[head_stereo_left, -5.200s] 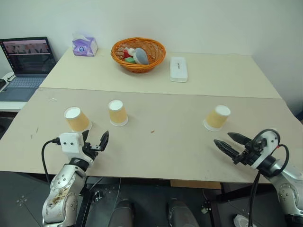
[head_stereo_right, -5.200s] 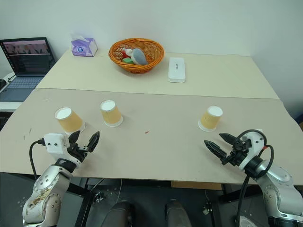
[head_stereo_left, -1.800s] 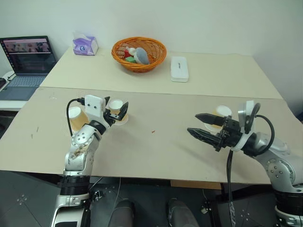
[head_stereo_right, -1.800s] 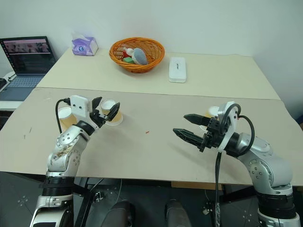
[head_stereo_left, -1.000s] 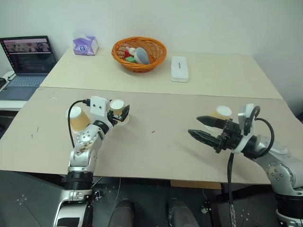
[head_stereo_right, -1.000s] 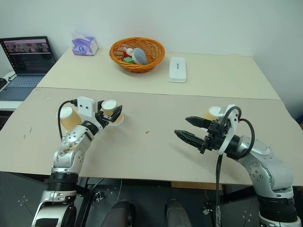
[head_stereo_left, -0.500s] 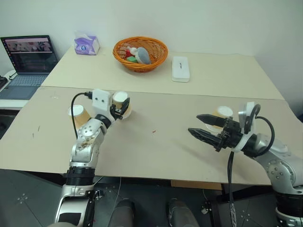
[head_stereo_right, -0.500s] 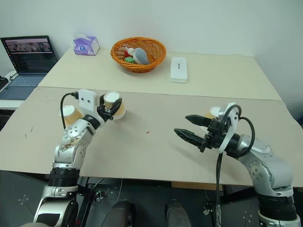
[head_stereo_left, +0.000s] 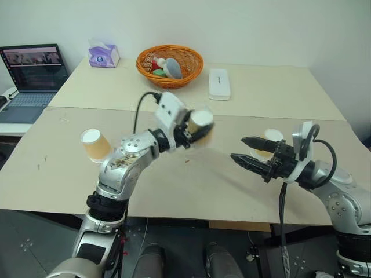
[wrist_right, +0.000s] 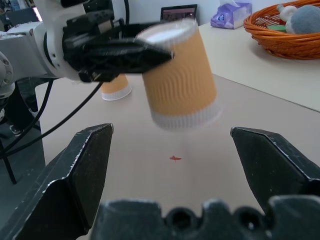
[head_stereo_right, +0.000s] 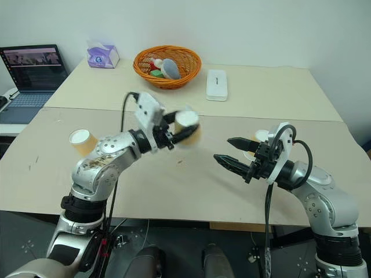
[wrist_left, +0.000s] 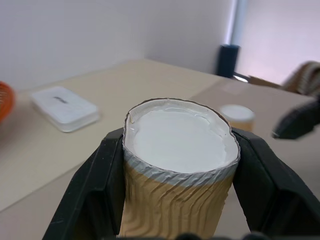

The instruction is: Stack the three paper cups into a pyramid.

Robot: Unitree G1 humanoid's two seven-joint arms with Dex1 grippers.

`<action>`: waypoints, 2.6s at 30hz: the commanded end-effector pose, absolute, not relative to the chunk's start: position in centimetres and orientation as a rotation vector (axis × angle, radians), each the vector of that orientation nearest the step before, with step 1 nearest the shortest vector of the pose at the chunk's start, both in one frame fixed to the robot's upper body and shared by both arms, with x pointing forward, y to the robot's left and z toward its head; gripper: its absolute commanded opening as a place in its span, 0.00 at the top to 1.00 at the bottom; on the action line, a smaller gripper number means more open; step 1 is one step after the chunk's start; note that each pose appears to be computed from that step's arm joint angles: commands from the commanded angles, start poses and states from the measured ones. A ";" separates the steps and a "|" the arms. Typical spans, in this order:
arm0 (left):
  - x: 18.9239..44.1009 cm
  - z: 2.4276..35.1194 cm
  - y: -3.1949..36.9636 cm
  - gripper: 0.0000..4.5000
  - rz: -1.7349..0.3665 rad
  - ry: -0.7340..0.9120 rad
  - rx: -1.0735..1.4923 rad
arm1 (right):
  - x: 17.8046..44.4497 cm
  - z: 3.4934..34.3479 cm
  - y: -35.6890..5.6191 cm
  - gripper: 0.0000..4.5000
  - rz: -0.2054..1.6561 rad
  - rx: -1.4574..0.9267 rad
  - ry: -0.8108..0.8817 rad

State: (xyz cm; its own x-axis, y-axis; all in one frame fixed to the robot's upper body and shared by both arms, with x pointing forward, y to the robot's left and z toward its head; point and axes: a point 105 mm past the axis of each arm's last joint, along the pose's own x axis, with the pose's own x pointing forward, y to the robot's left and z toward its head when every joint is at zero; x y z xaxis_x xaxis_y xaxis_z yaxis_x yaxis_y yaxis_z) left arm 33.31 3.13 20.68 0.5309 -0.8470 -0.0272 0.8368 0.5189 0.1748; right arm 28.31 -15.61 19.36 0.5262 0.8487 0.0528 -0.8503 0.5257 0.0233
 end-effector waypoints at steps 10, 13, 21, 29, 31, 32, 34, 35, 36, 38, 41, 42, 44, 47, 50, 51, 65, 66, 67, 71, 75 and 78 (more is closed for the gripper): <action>35.8 17.3 3.6 0.42 -1.046 -0.003 0.279 | 25.6 18.3 -19.9 0.00 1.003 -0.183 0.119; 35.7 17.1 3.0 0.42 -1.071 -0.004 0.268 | 25.8 18.9 -20.4 0.00 0.995 -0.195 0.114; 36.2 16.5 2.3 0.42 -1.077 -0.007 0.269 | 26.1 19.1 -19.8 0.00 0.997 -0.195 0.095; 36.9 16.0 1.8 0.42 -1.061 -0.003 0.252 | 26.1 19.2 -19.8 0.00 0.992 -0.193 0.086; 36.9 15.9 1.7 0.42 -1.066 -0.009 0.237 | 26.1 19.2 -19.9 0.00 0.988 -0.197 0.087; 36.9 16.0 1.7 0.27 -1.067 -0.012 0.225 | 26.2 19.2 -19.9 0.00 0.986 -0.198 0.087; 37.0 16.0 1.6 0.15 -1.064 -0.012 0.211 | 26.2 19.4 -19.8 0.00 0.988 -0.193 0.082; 37.0 16.1 1.6 0.06 -1.063 -0.017 0.216 | 26.2 19.4 -19.8 0.00 0.988 -0.193 0.082; 37.0 16.2 1.5 0.00 -1.063 -0.021 0.220 | 26.2 19.4 -19.8 0.00 0.988 -0.194 0.083; 36.8 16.6 1.5 0.00 -1.062 -0.028 0.202 | 26.2 19.3 -19.9 0.00 0.987 -0.194 0.086; 36.7 17.9 1.9 0.00 -1.034 -0.079 0.195 | 26.2 19.4 -20.0 0.00 0.984 -0.187 0.085; 36.7 18.5 2.1 0.00 -1.017 -0.094 0.185 | 26.2 19.4 -20.0 0.00 0.983 -0.186 0.086; 36.6 20.5 2.7 0.00 -0.953 -0.155 0.163 | 26.2 19.3 -20.1 0.00 0.983 -0.180 0.087; 36.0 23.2 4.2 0.00 -0.832 -0.237 0.163 | 26.1 19.2 -19.9 0.00 0.988 -0.174 0.087; 35.4 25.5 7.0 0.00 -0.664 -0.318 0.166 | 26.1 19.1 -19.7 0.00 0.993 -0.168 0.085; 35.4 25.9 8.1 0.00 -0.599 -0.328 0.157 | 26.2 19.0 -19.7 0.00 0.994 -0.166 0.085; 36.3 25.7 21.2 0.00 0.239 -0.098 -0.046 | 26.5 18.4 -18.7 0.00 1.040 -0.140 0.089; 36.2 26.0 21.4 0.00 0.254 -0.097 -0.050 | 26.5 18.4 -18.7 0.00 1.043 -0.139 0.088; 36.0 26.2 21.8 0.00 0.276 -0.092 -0.057 | 26.5 18.4 -18.6 0.00 1.045 -0.138 0.088; 35.2 25.7 23.2 0.00 0.351 -0.055 -0.073 | 26.7 18.1 -18.5 0.00 1.053 -0.136 0.090; 34.4 23.9 24.3 0.00 0.403 -0.003 -0.077 | 26.8 18.2 -18.5 0.00 1.061 -0.134 0.089; 34.0 21.9 24.8 0.00 0.429 0.047 -0.071 | 27.0 18.2 -18.4 0.00 1.066 -0.132 0.088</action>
State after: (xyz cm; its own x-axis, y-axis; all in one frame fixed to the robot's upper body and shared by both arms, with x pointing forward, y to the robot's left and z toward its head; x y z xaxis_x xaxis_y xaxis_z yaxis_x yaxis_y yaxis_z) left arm 34.57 24.53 21.43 0.9152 0.3921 -0.0934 -0.3982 0.9154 -0.0595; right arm 26.88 -18.52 17.09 0.4829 0.8596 -0.1672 -0.8730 0.4874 -0.0155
